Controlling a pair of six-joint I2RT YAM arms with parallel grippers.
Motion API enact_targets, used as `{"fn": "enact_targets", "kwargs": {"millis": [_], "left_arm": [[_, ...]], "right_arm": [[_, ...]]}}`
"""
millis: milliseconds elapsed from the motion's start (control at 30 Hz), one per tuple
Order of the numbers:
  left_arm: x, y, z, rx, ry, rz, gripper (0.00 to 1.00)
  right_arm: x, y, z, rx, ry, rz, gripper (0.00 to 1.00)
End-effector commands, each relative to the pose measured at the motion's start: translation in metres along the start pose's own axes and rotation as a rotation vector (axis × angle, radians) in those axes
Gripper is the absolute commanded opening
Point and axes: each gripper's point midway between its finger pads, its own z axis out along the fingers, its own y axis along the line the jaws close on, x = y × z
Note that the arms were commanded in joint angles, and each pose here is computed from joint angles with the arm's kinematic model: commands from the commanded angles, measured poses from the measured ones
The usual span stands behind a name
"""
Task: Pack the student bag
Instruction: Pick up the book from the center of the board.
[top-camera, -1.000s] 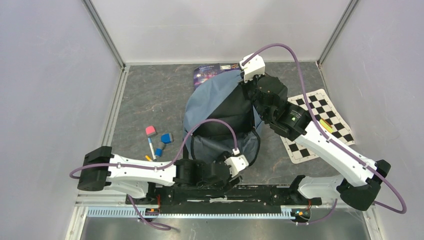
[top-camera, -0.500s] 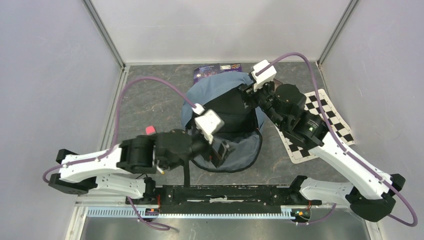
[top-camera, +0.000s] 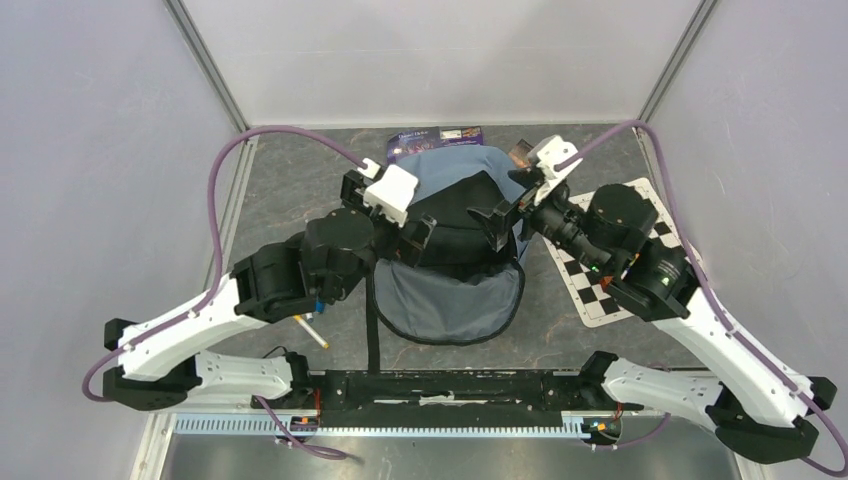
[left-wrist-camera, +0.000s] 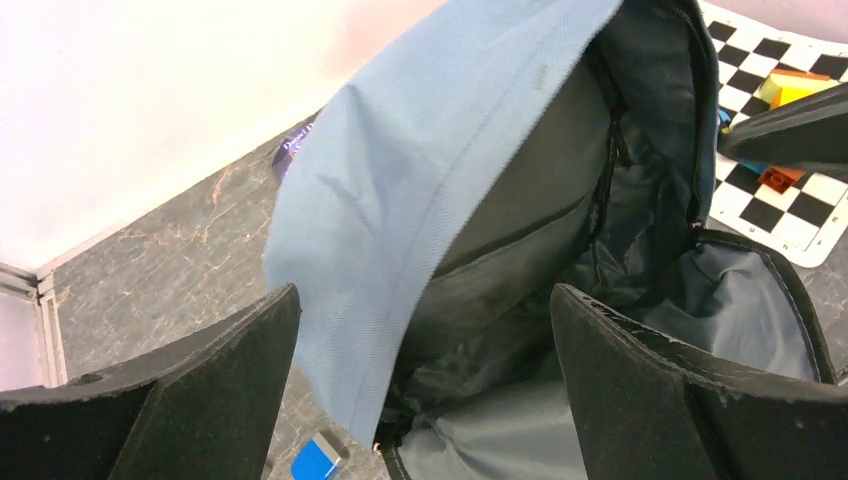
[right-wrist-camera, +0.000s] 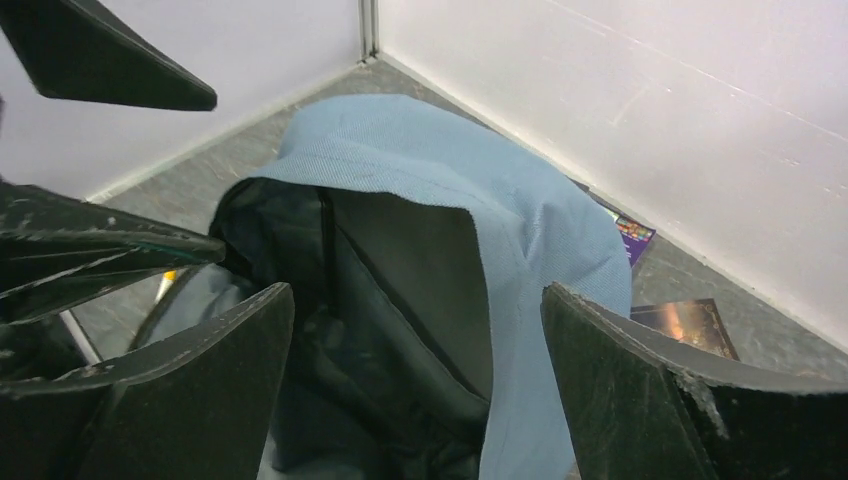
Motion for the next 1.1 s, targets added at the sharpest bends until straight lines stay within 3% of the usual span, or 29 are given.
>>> {"fn": "enact_targets", "kwargs": {"millis": [0,167,267,500,700,833,967,1067], "left_arm": [[-0.044,0.011,-0.017,0.079,-0.121,-0.151,1.0],[-0.081,0.026,-0.005,0.114,-0.136,-0.224,1.0],[-0.085,0.042,0.028,0.124,-0.081,-0.271,1.0],[-0.099,0.093,0.097,0.114,-0.099,-0.46,1.0],[-0.051,0.155,0.175,0.038,-0.044,-0.561,1.0],[-0.005,0.192,0.218,-0.01,0.032,-0.653,1.0],[0.038,0.21,0.256,-0.013,0.087,-0.693,1.0],[0.072,0.205,0.283,0.02,0.142,-0.683,1.0]], "right_arm": [[-0.056,-0.015,-0.025,0.072,-0.121,0.121,0.98],[-0.081,-0.061,-0.017,0.303,-0.045,0.093,0.98],[-0.08,-0.092,0.007,0.359,-0.019,0.118,0.98],[-0.006,-0.191,0.062,0.381,0.028,0.329,0.98],[0.097,-0.283,0.063,0.632,0.058,0.516,0.98],[0.162,-0.318,0.061,0.795,0.113,0.593,0.98],[0.217,-0.332,0.072,0.84,0.198,0.627,0.98],[0.243,-0.335,0.094,0.77,0.248,0.613,0.98]]}}
